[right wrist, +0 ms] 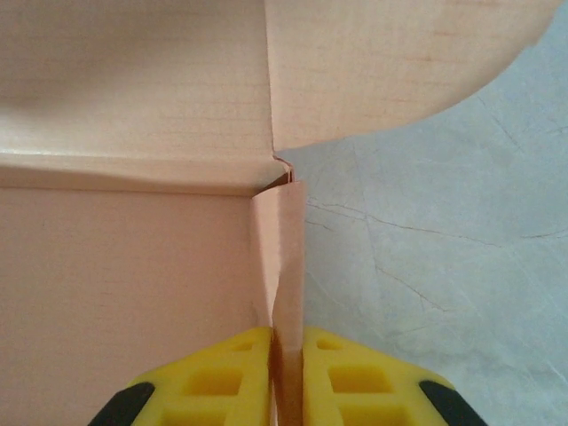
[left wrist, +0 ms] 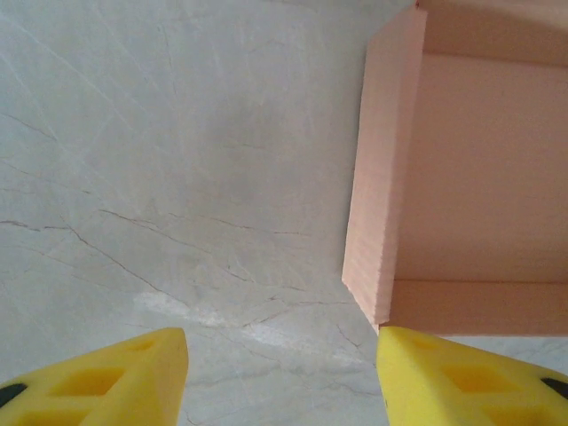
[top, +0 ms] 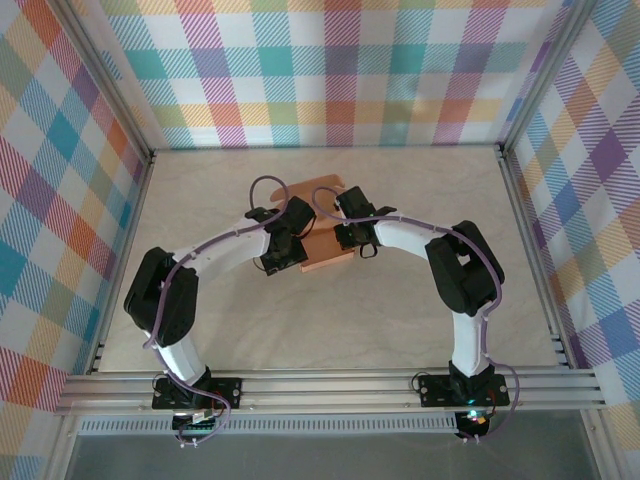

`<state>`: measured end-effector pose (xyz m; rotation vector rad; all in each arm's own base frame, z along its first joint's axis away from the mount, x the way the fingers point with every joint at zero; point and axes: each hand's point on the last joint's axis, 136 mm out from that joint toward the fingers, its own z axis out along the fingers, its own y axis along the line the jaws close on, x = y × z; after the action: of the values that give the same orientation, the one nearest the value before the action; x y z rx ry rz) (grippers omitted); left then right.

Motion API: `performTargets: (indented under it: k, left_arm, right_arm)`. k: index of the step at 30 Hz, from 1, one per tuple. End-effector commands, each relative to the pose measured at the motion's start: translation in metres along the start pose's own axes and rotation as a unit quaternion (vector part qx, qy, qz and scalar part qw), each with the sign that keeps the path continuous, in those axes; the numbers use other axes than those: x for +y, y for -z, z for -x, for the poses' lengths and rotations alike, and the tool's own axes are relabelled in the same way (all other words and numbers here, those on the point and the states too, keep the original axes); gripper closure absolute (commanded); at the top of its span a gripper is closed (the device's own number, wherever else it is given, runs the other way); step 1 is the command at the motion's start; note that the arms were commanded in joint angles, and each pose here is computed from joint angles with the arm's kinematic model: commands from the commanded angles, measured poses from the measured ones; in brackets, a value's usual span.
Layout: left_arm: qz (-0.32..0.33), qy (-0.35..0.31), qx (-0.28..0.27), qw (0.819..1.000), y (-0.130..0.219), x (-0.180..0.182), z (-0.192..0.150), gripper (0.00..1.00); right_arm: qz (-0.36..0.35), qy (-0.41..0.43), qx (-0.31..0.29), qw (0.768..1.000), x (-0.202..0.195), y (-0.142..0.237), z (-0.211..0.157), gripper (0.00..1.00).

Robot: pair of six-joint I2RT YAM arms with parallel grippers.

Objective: Fold the paper box

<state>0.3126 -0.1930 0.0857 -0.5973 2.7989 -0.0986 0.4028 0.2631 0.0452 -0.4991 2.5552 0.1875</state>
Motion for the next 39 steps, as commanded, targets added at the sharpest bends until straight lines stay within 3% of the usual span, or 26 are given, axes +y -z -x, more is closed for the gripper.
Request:
performTargets:
  k: [1, 11, 20, 29, 33, 39]
  left_arm:
    - [-0.003, 0.014, -0.018, 1.0, 0.002, 0.004, 0.01, 0.42]
    - [-0.006, 0.011, -0.004, 1.0, -0.006, 0.002, 0.007, 0.43]
    - [-0.006, 0.011, -0.002, 1.0, -0.007, 0.002, 0.007, 0.44]
    - [-0.006, 0.012, 0.002, 1.0, -0.009, 0.001, 0.006, 0.44]
    - [-0.005, 0.013, 0.0, 1.0, -0.009, 0.001, 0.007, 0.44]
    - [-0.005, 0.017, -0.011, 1.0, -0.006, 0.005, 0.008, 0.44]
  right_arm:
    - [0.002, 0.004, 0.05, 0.999, -0.001, -0.01, -0.023, 0.84]
    - [0.003, 0.007, 0.051, 0.999, 0.0, -0.013, -0.018, 0.81]
    - [-0.031, 0.025, 0.064, 0.997, -0.01, -0.016, -0.024, 1.0]
    - [-0.128, 0.047, 0.085, 0.987, -0.04, -0.021, -0.04, 1.0]
    - [-0.123, 0.038, 0.078, 0.989, -0.038, -0.019, -0.038, 1.0]
    - [-0.047, -0.005, 0.051, 0.998, -0.022, -0.005, -0.021, 0.81]
